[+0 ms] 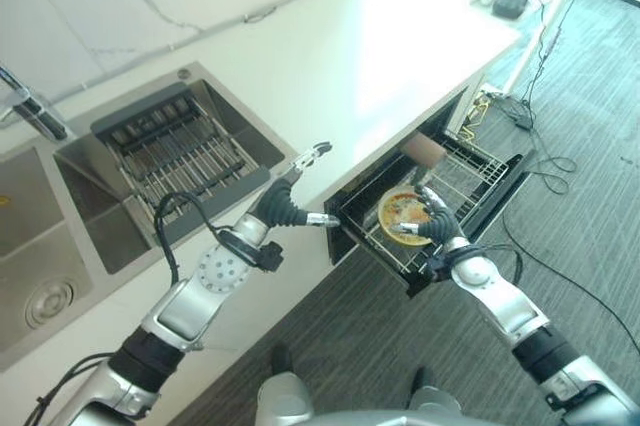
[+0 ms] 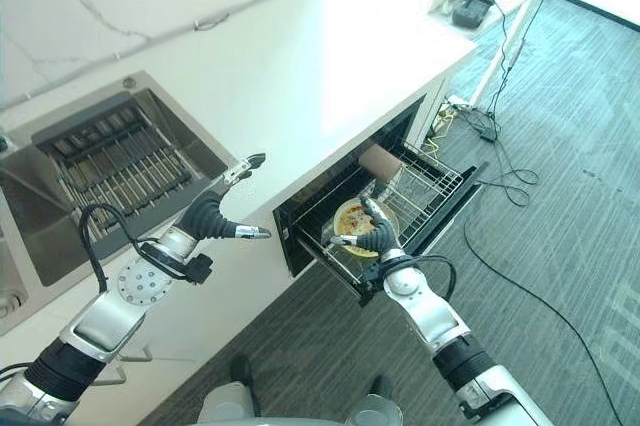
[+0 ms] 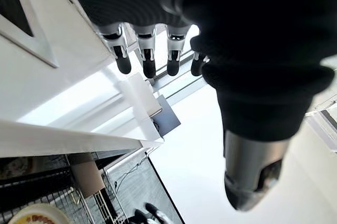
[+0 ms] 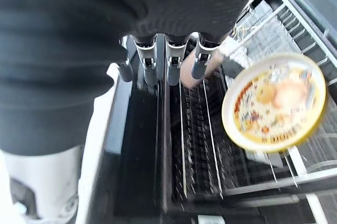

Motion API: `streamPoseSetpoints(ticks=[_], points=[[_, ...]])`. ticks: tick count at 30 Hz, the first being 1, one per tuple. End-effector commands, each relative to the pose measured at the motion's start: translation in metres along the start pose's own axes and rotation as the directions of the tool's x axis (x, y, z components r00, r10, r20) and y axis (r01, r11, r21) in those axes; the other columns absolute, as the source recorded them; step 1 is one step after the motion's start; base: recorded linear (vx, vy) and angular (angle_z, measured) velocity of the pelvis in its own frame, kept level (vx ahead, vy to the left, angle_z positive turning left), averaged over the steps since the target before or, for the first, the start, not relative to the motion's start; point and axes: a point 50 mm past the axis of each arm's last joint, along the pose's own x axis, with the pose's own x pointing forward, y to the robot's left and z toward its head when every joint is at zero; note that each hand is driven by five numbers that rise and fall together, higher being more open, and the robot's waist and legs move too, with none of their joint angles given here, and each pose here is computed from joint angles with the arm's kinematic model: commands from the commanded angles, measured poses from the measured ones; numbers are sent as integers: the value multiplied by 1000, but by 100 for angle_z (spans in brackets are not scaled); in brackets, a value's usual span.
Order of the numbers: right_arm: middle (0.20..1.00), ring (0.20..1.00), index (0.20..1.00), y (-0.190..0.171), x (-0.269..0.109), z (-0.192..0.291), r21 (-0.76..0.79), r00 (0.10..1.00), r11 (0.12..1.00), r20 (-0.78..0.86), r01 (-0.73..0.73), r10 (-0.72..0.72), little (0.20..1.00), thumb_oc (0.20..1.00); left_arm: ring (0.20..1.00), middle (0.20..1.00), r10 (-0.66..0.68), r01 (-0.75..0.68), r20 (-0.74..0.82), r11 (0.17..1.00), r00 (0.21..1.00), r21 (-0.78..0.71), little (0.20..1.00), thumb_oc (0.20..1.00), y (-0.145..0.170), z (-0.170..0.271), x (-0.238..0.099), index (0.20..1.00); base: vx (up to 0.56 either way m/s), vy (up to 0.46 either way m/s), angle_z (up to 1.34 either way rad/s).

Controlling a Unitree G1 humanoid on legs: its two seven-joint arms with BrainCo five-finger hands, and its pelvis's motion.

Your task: Place the dishes in the dishwasher.

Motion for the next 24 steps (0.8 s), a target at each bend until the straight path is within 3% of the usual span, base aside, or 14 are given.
streamPoseSetpoints(ticks=[1, 5, 8, 16, 22, 24], points=[[1000, 1000, 1000, -26, 4, 49, 19, 963, 998, 264, 59, -62, 1000, 1000, 1000, 1000, 72, -73, 93, 997, 993, 7, 1000, 1000, 18, 10, 10, 1000, 71, 10, -10], [1000, 1000, 1000, -42, -10, 49, 109, 934, 986, 324, 123, -152, 1000, 1000, 1000, 1000, 94, -93, 46, 995, 994, -29, 1000, 1000, 22, -2, 1, 1000, 68, -13, -7], [1000, 1000, 1000, -60, -21, 39, 221, 904, 947, 309, 234, -296, 1000, 1000, 1000, 1000, 95, -95, 6, 995, 995, -34, 1000, 1000, 25, -10, -9, 1000, 58, -44, -1], [1000, 1000, 1000, -96, -36, -3, 401, 795, 764, 128, 506, -593, 1000, 1000, 1000, 1000, 132, -132, -46, 991, 990, -3, 1000, 1000, 41, -22, -23, 1000, -45, -67, 0], [1000, 1000, 1000, -100, -36, -48, 536, 755, 608, -88, 586, -650, 1000, 1000, 1000, 1000, 111, -111, -11, 994, 994, 3, 1000, 1000, 36, -18, -9, 1000, -71, -44, 0], [1000, 1000, 1000, -101, -29, -51, 569, 767, 593, -109, 570, -633, 1000, 1000, 1000, 1000, 100, -100, 6, 995, 995, -1, 1000, 1000, 32, -15, -1, 1000, -54, 24, 10]])
